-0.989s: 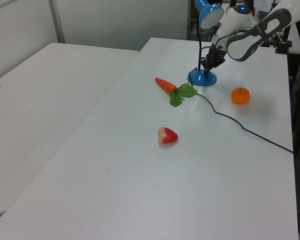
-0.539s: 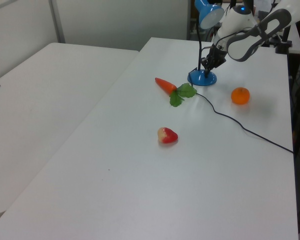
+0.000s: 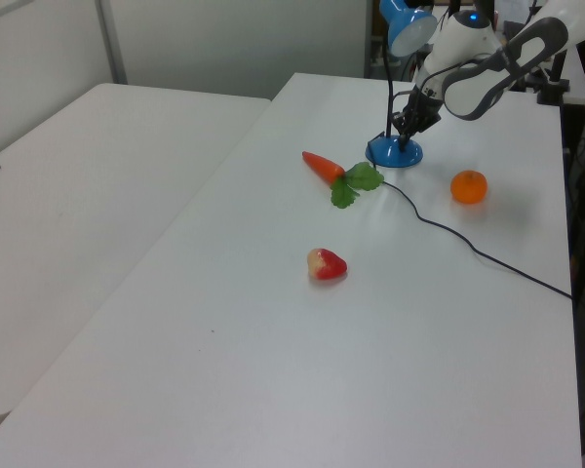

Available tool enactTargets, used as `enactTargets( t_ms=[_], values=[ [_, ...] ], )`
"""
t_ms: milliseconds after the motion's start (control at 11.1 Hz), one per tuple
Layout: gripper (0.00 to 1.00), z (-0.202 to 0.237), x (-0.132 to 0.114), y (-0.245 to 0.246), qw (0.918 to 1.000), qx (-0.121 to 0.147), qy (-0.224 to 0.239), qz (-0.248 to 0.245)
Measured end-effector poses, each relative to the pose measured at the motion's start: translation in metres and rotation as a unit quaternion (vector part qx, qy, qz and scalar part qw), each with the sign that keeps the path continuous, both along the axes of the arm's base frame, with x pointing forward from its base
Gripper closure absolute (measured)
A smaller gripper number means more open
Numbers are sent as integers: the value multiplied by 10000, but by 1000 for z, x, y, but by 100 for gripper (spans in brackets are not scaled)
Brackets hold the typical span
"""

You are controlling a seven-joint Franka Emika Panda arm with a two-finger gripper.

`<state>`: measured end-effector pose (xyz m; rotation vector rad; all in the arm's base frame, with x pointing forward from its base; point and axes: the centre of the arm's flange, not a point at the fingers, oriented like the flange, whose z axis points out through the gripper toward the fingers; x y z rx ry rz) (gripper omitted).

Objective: Turn on desk lamp
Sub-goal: 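Press down on the lamp base button with the gripper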

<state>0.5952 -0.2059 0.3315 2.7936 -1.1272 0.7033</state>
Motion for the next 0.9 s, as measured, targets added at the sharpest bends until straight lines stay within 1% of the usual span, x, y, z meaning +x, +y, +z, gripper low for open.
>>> enactTargets(
  t_ms=[899],
  values=[
    [99,5,3,7,10000,-11,-40,64]
  ],
)
